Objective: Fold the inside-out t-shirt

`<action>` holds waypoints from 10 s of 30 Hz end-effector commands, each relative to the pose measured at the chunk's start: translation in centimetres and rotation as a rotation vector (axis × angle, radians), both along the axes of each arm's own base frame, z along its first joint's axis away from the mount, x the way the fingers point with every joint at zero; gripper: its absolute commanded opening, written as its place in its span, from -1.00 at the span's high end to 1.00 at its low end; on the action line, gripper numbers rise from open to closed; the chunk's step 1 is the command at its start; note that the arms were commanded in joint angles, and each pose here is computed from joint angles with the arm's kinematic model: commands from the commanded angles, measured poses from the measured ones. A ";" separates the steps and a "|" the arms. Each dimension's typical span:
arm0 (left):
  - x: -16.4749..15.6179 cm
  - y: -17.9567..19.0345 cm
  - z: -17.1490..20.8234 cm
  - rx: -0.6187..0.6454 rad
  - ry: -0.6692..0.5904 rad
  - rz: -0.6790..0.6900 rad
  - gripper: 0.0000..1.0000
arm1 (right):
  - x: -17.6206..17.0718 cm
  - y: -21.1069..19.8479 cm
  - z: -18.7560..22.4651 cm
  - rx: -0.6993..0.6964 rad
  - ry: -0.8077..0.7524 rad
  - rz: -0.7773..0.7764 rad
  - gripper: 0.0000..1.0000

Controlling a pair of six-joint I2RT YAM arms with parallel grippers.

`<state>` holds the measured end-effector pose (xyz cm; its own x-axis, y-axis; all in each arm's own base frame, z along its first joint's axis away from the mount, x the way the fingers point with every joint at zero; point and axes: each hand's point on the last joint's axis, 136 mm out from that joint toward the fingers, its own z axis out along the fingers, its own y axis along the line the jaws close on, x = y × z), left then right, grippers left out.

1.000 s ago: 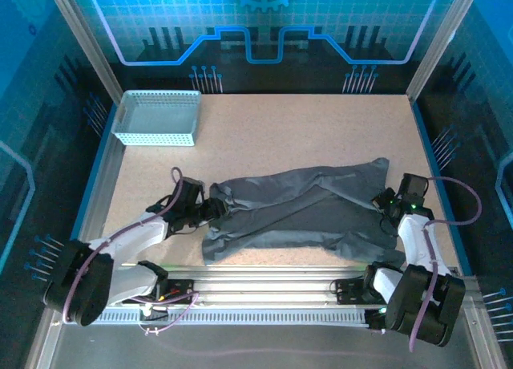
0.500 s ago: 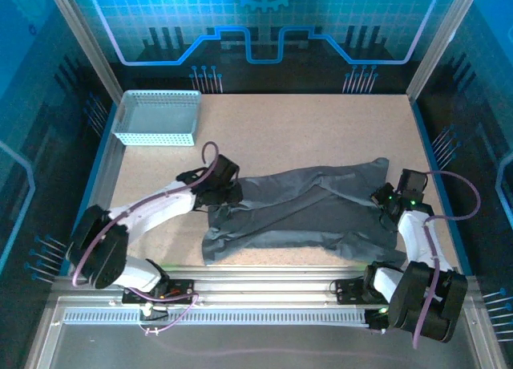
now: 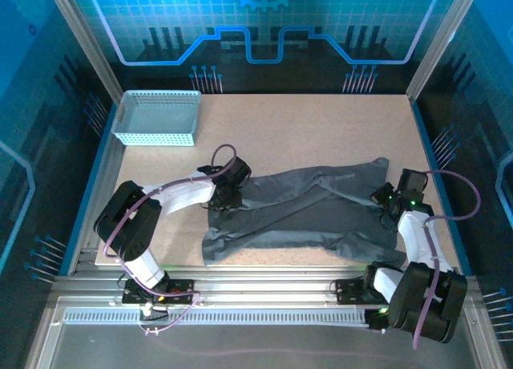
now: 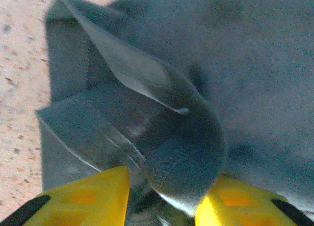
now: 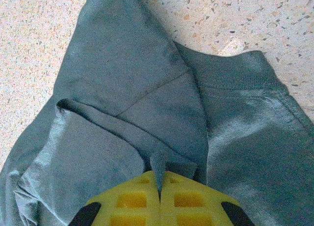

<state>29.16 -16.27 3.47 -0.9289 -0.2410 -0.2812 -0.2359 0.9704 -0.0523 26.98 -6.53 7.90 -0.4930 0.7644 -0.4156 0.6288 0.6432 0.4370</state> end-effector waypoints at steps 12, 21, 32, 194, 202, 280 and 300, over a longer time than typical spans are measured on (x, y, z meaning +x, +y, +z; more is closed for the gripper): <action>-0.6 1.4 2.4 -0.058 -0.079 -0.012 0.48 | 0.8 -0.3 1.1 -0.035 -0.025 0.014 1.00; -1.0 -1.5 2.5 -0.111 -0.067 0.003 0.18 | 0.8 -0.1 0.9 -0.031 -0.020 0.020 1.00; -0.6 -1.1 1.6 -0.094 -0.063 0.013 0.52 | 0.9 0.0 0.9 -0.032 -0.019 0.030 1.00; 30.9 12.3 11.5 -0.178 -0.521 0.279 1.00 | 35.6 1.8 19.0 -0.412 -0.542 0.562 1.00; 28.6 11.4 11.3 -0.267 -0.499 0.287 1.00 | 31.8 3.3 18.6 -0.365 -0.503 0.522 1.00; 15.0 4.4 5.3 -0.325 -0.275 0.177 -0.61 | 19.1 -0.5 1.1 -0.064 0.087 0.158 -0.19; 7.5 1.1 -3.4 -0.385 -0.078 0.204 -0.66 | 8.8 6.5 -6.2 0.093 0.259 0.233 -0.24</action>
<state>37.67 -14.79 2.74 -0.8182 -0.5014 -0.2813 -0.3522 0.8239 -0.4441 34.55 0.72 2.35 -0.7687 0.6089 -0.1961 0.5265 0.7763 0.3467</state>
